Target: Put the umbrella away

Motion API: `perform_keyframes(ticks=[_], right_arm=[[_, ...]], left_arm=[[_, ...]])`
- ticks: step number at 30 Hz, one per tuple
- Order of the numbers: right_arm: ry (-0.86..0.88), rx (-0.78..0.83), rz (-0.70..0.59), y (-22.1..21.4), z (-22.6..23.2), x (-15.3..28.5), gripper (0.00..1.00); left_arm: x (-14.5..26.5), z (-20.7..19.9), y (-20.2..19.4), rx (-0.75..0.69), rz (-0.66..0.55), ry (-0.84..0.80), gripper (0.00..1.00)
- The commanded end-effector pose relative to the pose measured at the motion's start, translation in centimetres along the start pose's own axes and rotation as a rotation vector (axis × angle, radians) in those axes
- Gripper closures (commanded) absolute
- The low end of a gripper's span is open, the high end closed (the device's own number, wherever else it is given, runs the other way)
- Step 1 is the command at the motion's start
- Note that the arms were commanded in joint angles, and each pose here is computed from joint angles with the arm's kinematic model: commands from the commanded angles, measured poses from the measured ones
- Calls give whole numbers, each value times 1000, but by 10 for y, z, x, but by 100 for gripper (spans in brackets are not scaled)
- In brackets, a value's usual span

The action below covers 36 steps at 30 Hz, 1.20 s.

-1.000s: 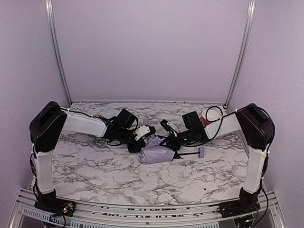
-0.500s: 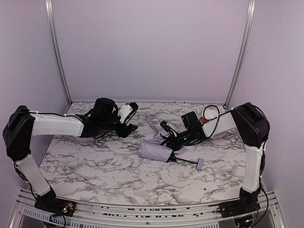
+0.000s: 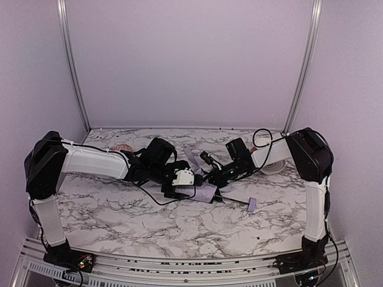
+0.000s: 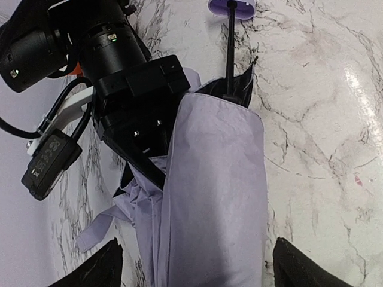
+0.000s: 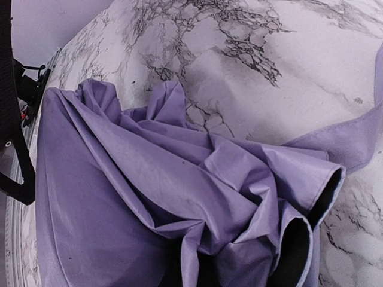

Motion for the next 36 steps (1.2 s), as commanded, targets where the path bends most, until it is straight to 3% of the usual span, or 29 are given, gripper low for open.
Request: perform_keyframes(ticks=[1,9,11,14,17,21,26,29,33,35,36], right_arm=[[9,-124,145,-51,-5,-13,100],[-25,-103,100,-26,-12,-10,100],[-27,-97,86,-16,-13,-8,100],[-38,-71,43,7,-9,2,88],[-119,-37,-9,39,-8,27,71],[-285,-46,-93,71,-9,85,55],[-450,-203,-56,29,-10,122,49],[-352,-289,-2,-6,8,108,43],[-283,-333,15,-27,17,97,42],[-228,-349,4,-28,18,88,43],[-199,-359,2,-28,18,84,49]], left_arm=[[-26,-15,-22,-90,101,-109,14],[-49,-39,-43,-25,199,-247,19],[-53,-44,-51,-4,244,-262,24],[-56,-50,-65,18,301,-278,49],[-53,-59,-66,35,298,-305,56],[-50,-68,-71,62,307,-321,57],[-53,-70,-77,87,351,-297,50],[-54,-73,-78,86,357,-290,46],[-54,-71,-78,90,356,-268,46],[-54,-69,-76,93,349,-258,46],[-54,-70,-76,94,348,-256,46]])
Point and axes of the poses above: each gripper's point midway between its finger pads, its own x axis back along the fingers, its own z axis along the line the jaws close on, y = z × x, the point moved 2 cm from there along x, back along the fingers, and after that the axes turned 8 degrees about x, right-handed, at the moved point
